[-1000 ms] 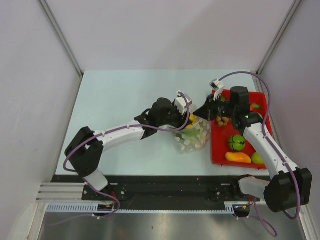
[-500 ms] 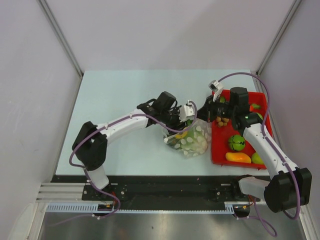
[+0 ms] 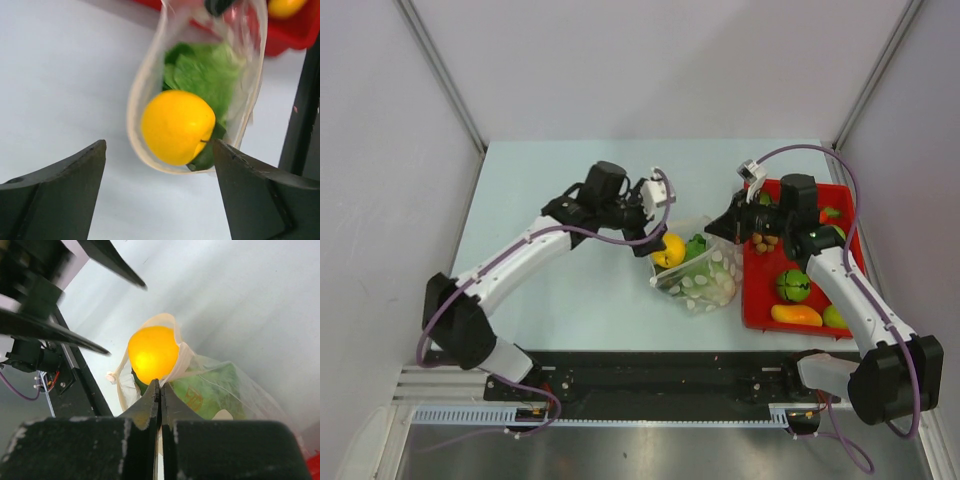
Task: Place the food in the zip-top bag and seal the zipper
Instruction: Adjust the fake fruit in the zipper food storage bag.
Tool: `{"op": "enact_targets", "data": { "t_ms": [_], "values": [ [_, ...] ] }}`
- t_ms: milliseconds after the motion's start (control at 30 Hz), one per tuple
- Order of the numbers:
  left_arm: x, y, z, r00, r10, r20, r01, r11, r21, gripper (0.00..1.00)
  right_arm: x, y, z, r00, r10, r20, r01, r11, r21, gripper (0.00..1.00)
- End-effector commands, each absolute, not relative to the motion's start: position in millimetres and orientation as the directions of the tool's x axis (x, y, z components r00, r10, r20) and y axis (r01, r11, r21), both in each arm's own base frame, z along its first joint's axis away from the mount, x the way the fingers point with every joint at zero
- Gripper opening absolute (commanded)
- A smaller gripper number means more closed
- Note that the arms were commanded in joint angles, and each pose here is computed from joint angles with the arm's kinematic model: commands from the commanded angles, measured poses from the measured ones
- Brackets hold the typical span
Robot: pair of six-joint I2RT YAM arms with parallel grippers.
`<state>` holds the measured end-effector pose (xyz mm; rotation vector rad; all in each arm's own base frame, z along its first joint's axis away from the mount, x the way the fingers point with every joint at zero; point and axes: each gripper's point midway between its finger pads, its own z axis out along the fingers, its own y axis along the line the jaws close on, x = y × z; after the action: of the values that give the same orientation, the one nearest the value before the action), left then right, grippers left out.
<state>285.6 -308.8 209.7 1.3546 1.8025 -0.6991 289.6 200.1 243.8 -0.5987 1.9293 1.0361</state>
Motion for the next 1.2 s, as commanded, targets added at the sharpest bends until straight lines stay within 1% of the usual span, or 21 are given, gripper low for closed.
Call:
{"op": "enact_targets", "data": {
  "t_ms": [0, 33, 133, 200, 233, 267, 400, 533, 600, 700, 733, 767, 833, 867, 933, 967, 1100, 1167],
  "values": [
    [269.6, -308.4, 277.6, -0.039, 0.362, -0.931, 0.961, 0.270, 0.065, 0.92, 304.4, 203.1, 266.1, -0.433, -0.003, -0.901, -0.765, 0.530, 0.366, 0.00],
    [267.0, -307.9, 284.1, -0.011, 0.344, -0.939, 0.959, 0.268, 0.087, 0.92, 305.0, 203.9, 266.9, -0.430, 0.000, -0.903, -0.767, 0.528, 0.365, 0.00],
    [265.7, -308.1, 270.7, -0.029, 0.355, -0.934, 0.961, 0.268, 0.072, 0.91, 308.1, 204.1, 272.8, -0.402, 0.008, -0.916, -0.778, 0.524, 0.346, 0.00],
    [276.2, -306.2, 262.8, -0.084, 0.347, -0.934, 0.948, 0.318, 0.033, 0.92, 306.7, 204.8, 278.4, -0.379, 0.010, -0.925, -0.792, 0.515, 0.330, 0.00],
    [279.8, -306.7, 263.0, -0.100, 0.332, -0.938, 0.949, 0.316, 0.011, 0.93, 302.5, 205.8, 282.5, -0.364, 0.006, -0.931, -0.805, 0.501, 0.318, 0.00],
    [287.1, -308.5, 257.0, -0.149, 0.325, -0.934, 0.944, 0.329, -0.037, 0.92, 299.8, 206.4, 282.9, -0.356, -0.003, -0.934, -0.813, 0.495, 0.308, 0.00],
    [313.0, -304.0, 242.1, -0.199, 0.332, -0.922, 0.923, 0.380, -0.062, 0.89, 287.2, 213.7, 284.2, -0.316, -0.044, -0.948, -0.851, 0.455, 0.263, 0.00],
    [321.9, -303.2, 228.3, -0.230, 0.349, -0.908, 0.918, 0.389, -0.083, 0.85, 280.5, 219.0, 289.4, -0.293, -0.048, -0.955, -0.868, 0.432, 0.244, 0.00],
    [323.0, -301.2, 219.7, -0.249, 0.359, -0.899, 0.914, 0.395, -0.095, 0.82, 278.3, 220.0, 292.3, -0.256, -0.060, -0.965, -0.883, 0.422, 0.208, 0.00],
    [321.3, -300.6, 209.5, -0.262, 0.375, -0.889, 0.916, 0.387, -0.107, 0.74, 273.3, 221.9, 295.4, -0.243, -0.062, -0.968, -0.891, 0.410, 0.197, 0.00],
    [319.0, -300.6, 204.6, -0.270, 0.384, -0.883, 0.919, 0.378, -0.116, 0.67, 273.1, 222.0, 295.8, -0.241, -0.062, -0.969, -0.890, 0.411, 0.195, 0.00],
    [314.0, -302.2, 205.0, -0.270, 0.382, -0.884, 0.927, 0.352, -0.131, 0.65, 273.2, 222.7, 295.6, -0.242, -0.063, -0.968, -0.890, 0.411, 0.196, 0.00],
    [306.5, -302.6, 199.6, -0.297, 0.389, -0.872, 0.928, 0.333, -0.167, 0.62, 272.4, 223.6, 295.3, -0.245, -0.063, -0.968, -0.891, 0.409, 0.199, 0.00],
    [300.6, -304.3, 200.1, -0.307, 0.383, -0.871, 0.931, 0.311, -0.191, 0.62, 272.1, 225.0, 296.8, -0.239, -0.061, -0.969, -0.894, 0.403, 0.195, 0.00],
    [299.0, -304.3, 199.5, -0.346, 0.364, -0.865, 0.918, 0.323, -0.231, 0.65, 271.2, 227.0, 297.1, -0.235, -0.061, -0.970, -0.900, 0.390, 0.193, 0.00],
    [301.7, -300.5, 202.9, -0.356, 0.343, -0.869, 0.912, 0.329, -0.244, 0.65, 271.3, 227.5, 297.9, -0.223, -0.063, -0.973, -0.904, 0.386, 0.183, 0.00],
    [308.2, -298.2, 223.2, -0.320, 0.283, -0.904, 0.916, 0.337, -0.218, 0.64, 263.1, 232.4, 297.7, -0.201, -0.080, -0.976, -0.923, 0.348, 0.162, 0.00],
    [308.2, -298.1, 225.5, -0.315, 0.282, -0.906, 0.917, 0.336, -0.214, 0.63, 259.6, 234.8, 296.6, -0.189, -0.090, -0.978, -0.931, 0.334, 0.149, 0.00]
  ]
}}
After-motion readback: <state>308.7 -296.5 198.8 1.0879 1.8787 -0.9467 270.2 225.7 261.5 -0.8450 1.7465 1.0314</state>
